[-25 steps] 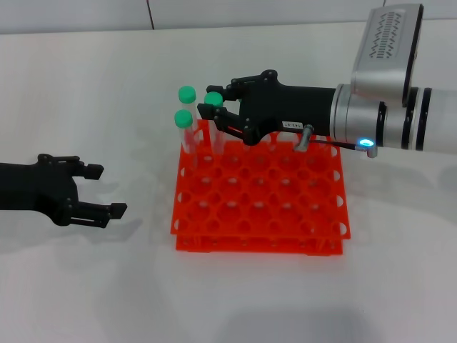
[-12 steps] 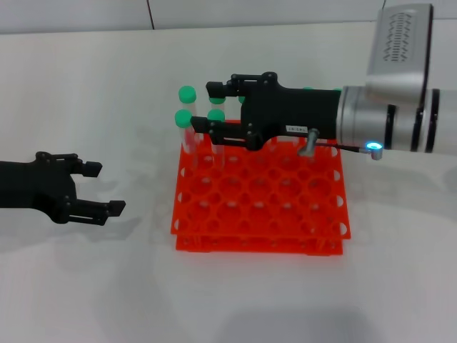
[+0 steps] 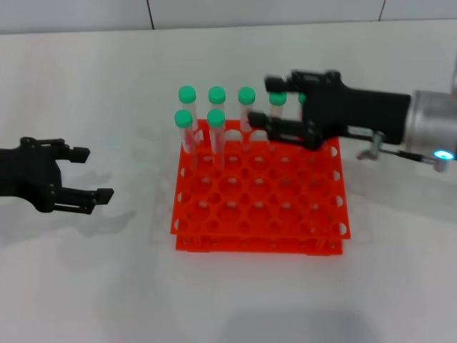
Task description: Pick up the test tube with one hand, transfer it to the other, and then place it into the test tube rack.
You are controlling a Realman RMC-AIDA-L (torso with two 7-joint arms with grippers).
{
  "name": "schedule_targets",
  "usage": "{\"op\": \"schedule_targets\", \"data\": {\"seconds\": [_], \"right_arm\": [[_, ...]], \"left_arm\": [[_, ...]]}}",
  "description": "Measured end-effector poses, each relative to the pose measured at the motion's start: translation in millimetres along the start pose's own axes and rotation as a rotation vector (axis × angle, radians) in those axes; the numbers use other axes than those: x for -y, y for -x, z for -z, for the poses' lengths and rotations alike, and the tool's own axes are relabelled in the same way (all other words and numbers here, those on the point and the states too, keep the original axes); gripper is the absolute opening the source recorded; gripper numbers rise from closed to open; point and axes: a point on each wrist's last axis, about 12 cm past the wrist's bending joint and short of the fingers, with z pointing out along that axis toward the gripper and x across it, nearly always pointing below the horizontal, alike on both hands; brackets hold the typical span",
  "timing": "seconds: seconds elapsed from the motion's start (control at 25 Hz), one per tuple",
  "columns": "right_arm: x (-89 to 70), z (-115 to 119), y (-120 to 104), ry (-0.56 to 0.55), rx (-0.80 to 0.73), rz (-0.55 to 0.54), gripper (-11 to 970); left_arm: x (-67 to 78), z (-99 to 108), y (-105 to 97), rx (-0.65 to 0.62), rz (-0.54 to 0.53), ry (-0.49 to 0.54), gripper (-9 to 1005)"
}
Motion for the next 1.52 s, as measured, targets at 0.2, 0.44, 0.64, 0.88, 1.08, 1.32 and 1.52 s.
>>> {"op": "schedule_targets", "data": {"seconds": [0.2, 0.44, 0.64, 0.88, 1.08, 1.32, 1.52], "right_arm": [[0.5, 23.2, -2.1, 0.084, -0.118, -0.029, 620], [3.1, 41.7, 3.7, 0.113, -0.209, -0.033, 616], [5.6, 44.0, 5.6, 0.12, -0.263, -0.022, 616], [4.4, 44.3, 8.6, 0.125, -0.265, -0.006, 617], [4.0, 42.9, 11.0, 0.13, -0.261, 0.003, 617], [3.0, 41.5, 11.5, 0.135, -0.259, 0.008, 617], [1.9, 43.8, 9.7, 0.137, -0.26, 0.001, 617]], "left_arm": [[5.3, 12.6, 7.7, 0.049, -0.022, -0.025, 875], [13.1, 17.9, 15.9, 0.064, -0.057, -0.067, 875], [18.5, 19.5, 21.5, 0.078, -0.077, -0.099, 875], [20.3, 19.3, 21.2, 0.083, -0.075, -0.109, 875], [20.7, 19.6, 19.9, 0.082, -0.072, -0.108, 875], [21.1, 18.9, 17.7, 0.08, -0.068, -0.107, 875], [22.0, 17.1, 16.8, 0.081, -0.065, -0.108, 875]]}}
